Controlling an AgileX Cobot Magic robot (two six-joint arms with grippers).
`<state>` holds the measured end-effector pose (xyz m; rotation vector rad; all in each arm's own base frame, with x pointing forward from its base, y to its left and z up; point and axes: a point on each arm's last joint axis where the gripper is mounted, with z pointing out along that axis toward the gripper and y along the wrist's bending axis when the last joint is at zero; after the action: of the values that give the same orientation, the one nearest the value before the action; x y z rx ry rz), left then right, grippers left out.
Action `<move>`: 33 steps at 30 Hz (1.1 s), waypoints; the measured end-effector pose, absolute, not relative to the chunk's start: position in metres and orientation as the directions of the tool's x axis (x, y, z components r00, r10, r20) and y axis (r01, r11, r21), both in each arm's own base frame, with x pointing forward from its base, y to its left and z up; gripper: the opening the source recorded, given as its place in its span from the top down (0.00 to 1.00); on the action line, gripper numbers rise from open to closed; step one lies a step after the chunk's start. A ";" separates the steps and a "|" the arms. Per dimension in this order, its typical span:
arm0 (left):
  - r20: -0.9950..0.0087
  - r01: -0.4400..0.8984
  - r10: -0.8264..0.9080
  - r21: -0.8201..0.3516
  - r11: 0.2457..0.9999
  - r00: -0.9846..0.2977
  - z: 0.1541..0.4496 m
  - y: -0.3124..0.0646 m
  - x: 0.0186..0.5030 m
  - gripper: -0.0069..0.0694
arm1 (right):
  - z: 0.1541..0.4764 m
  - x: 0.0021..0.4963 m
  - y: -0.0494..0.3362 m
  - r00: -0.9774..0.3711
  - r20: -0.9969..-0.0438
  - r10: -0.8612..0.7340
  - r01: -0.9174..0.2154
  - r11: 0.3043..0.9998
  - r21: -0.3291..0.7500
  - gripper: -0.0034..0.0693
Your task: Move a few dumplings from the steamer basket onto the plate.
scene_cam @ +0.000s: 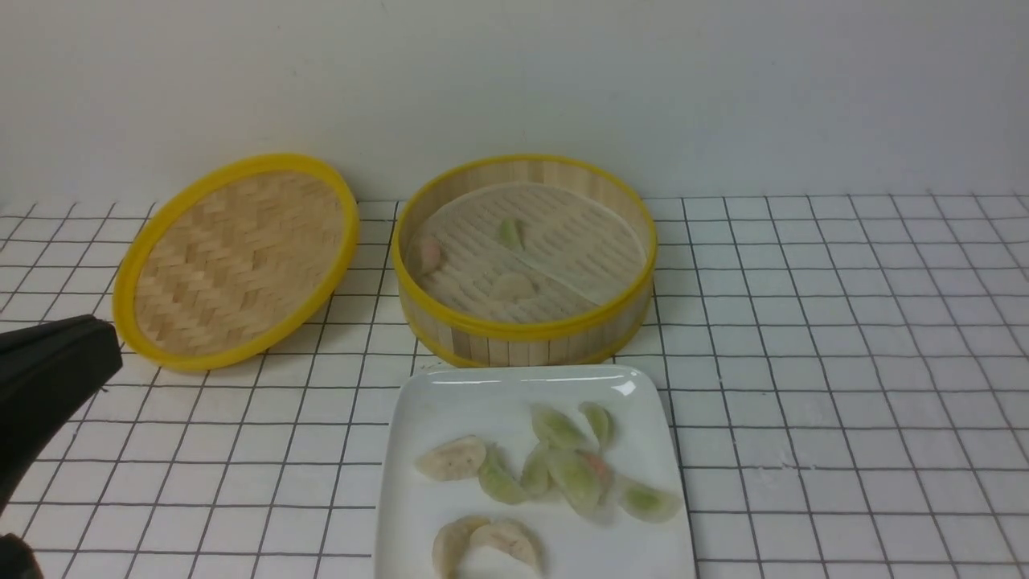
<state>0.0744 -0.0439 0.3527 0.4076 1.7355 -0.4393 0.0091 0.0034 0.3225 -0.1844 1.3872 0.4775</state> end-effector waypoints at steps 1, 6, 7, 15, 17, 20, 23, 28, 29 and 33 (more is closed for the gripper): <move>-0.979 0.496 0.034 -0.071 0.866 -0.200 0.353 -0.044 0.074 0.92 | 0.322 0.009 0.003 0.106 -0.971 0.215 -0.428 0.891 0.151 0.97; -0.979 0.496 0.033 -0.071 0.865 -0.199 0.353 -0.044 0.074 0.92 | 0.322 0.009 0.003 0.106 -0.971 0.215 -0.428 0.891 0.151 0.97; -0.980 0.496 0.035 -0.069 0.865 -0.198 0.353 -0.044 0.074 0.92 | 0.322 0.009 0.003 0.106 -0.971 0.215 -0.428 0.891 0.151 0.97; -0.984 0.424 0.054 -0.023 0.905 -0.168 0.326 -0.030 0.064 0.92 | 0.322 0.009 0.003 0.106 -0.971 0.215 -0.428 0.891 0.151 0.97; -0.984 0.350 0.047 -0.016 0.937 -0.170 0.301 -0.022 0.060 0.92 | 0.322 0.009 0.003 0.106 -0.971 0.215 -0.428 0.891 0.151 0.97; -0.981 0.235 0.038 -0.008 0.972 -0.190 0.259 -0.014 0.054 0.92 | 0.322 0.009 0.003 0.106 -0.971 0.215 -0.428 0.891 0.151 0.97; -0.975 0.142 0.024 -0.008 0.990 -0.222 0.219 -0.008 0.051 0.92 | 0.322 0.009 0.003 0.106 -0.971 0.215 -0.428 0.891 0.151 0.97; -0.950 0.084 0.009 -0.018 0.996 -0.313 0.170 -0.005 0.052 0.92 | 0.322 0.009 0.003 0.106 -0.971 0.215 -0.428 0.891 0.151 0.97; -0.950 0.084 0.009 -0.018 0.996 -0.312 0.170 -0.005 0.052 0.92 | 0.322 0.009 0.003 0.106 -0.971 0.215 -0.428 0.891 0.151 0.97; -0.950 0.084 0.008 -0.019 0.996 -0.311 0.170 -0.005 0.052 0.92 | 0.322 0.009 0.003 0.105 -0.971 0.215 -0.428 0.891 0.151 0.97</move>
<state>0.0520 -0.0053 0.1704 0.0661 1.8865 -0.0759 0.0091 0.0034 0.3224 -0.1845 1.3882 0.4774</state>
